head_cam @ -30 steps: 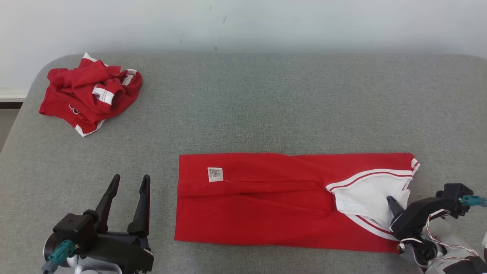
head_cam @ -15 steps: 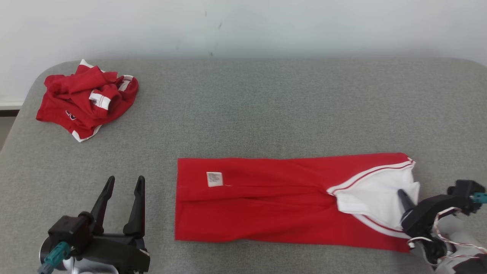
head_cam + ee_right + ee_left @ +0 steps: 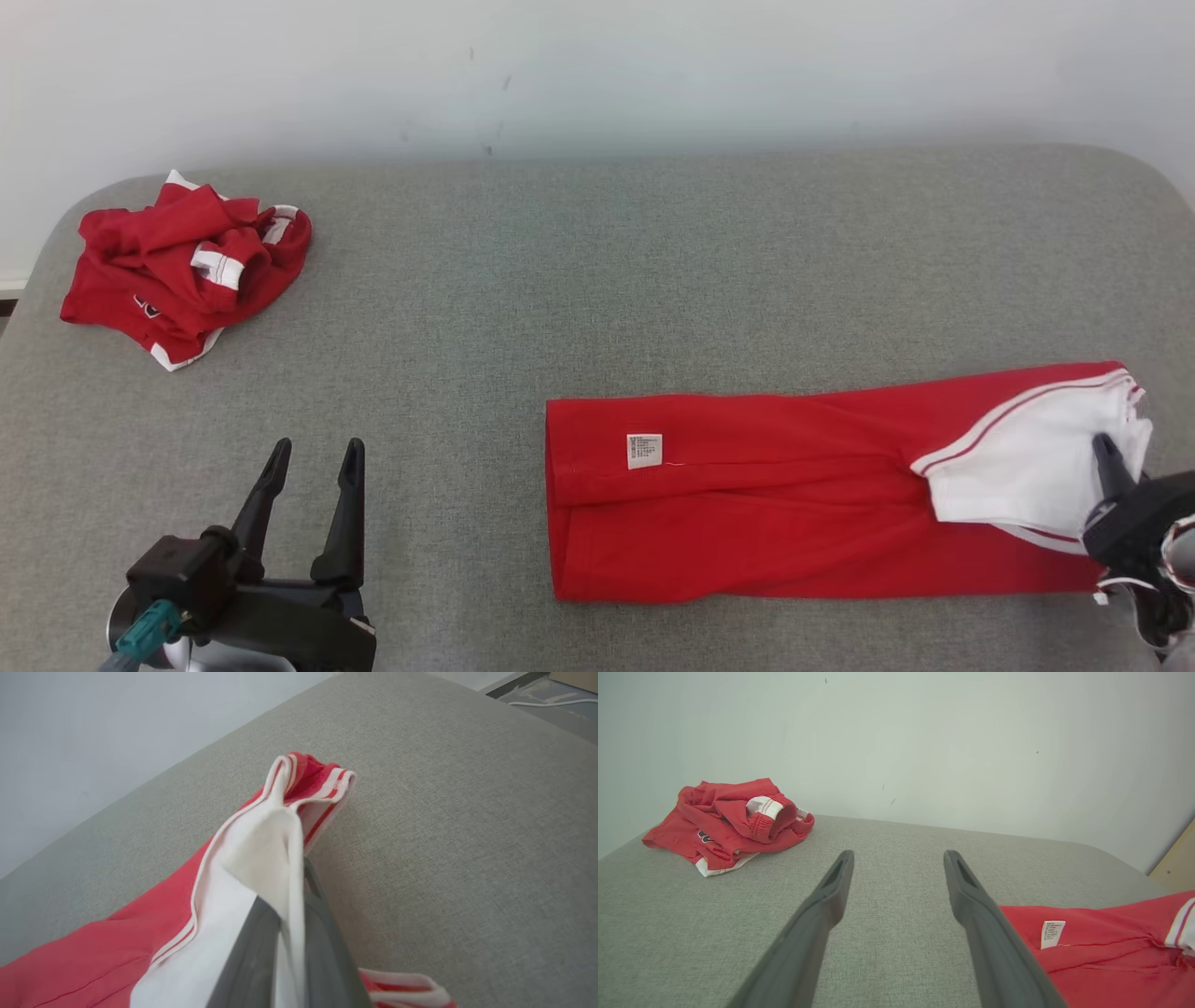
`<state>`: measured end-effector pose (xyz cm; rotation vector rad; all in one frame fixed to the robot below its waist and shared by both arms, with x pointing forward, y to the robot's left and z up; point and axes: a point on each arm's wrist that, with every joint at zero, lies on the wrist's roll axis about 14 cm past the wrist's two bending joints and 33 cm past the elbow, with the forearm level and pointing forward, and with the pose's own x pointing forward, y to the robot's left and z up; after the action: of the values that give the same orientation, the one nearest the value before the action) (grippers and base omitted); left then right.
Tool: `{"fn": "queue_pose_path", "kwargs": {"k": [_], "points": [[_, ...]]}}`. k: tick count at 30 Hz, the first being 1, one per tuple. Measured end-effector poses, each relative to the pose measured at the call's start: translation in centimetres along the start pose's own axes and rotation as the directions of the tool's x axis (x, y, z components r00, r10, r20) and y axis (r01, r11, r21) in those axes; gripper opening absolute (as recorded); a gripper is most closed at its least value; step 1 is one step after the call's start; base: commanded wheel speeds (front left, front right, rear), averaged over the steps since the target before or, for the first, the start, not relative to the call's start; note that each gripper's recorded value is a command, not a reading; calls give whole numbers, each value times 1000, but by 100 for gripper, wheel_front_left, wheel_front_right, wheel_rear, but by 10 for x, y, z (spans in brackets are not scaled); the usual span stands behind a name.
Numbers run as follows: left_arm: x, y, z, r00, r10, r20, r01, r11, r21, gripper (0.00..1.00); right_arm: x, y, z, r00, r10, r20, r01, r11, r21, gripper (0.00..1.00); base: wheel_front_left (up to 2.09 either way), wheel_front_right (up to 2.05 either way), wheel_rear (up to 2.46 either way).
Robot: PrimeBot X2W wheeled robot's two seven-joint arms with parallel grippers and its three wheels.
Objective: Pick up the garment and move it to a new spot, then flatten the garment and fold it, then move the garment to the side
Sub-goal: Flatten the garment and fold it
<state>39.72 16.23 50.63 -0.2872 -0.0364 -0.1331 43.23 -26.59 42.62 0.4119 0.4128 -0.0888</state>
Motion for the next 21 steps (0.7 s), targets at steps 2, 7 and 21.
{"fn": "queue_pose_path", "kwargs": {"k": [2, 7, 21], "points": [[0, 0, 0, 1000, 0, 1, 0, 1000, 0, 100, 2, 15, 3, 999, 44, 24, -43, 999, -19, 0, 0, 0, 0], [-1, -3, 2, 1000, -8, 6, 8, 1000, -1, 100, 2, 66, 4, 981, 189, 48, -184, 979, -82, 0, 0, 0, 0], [-13, 2, 9, 1000, 12, 27, -13, 1000, 6, 100, -14, 164, -23, 891, 454, -24, -450, 872, -194, 0, 0, 0, 0]]}}
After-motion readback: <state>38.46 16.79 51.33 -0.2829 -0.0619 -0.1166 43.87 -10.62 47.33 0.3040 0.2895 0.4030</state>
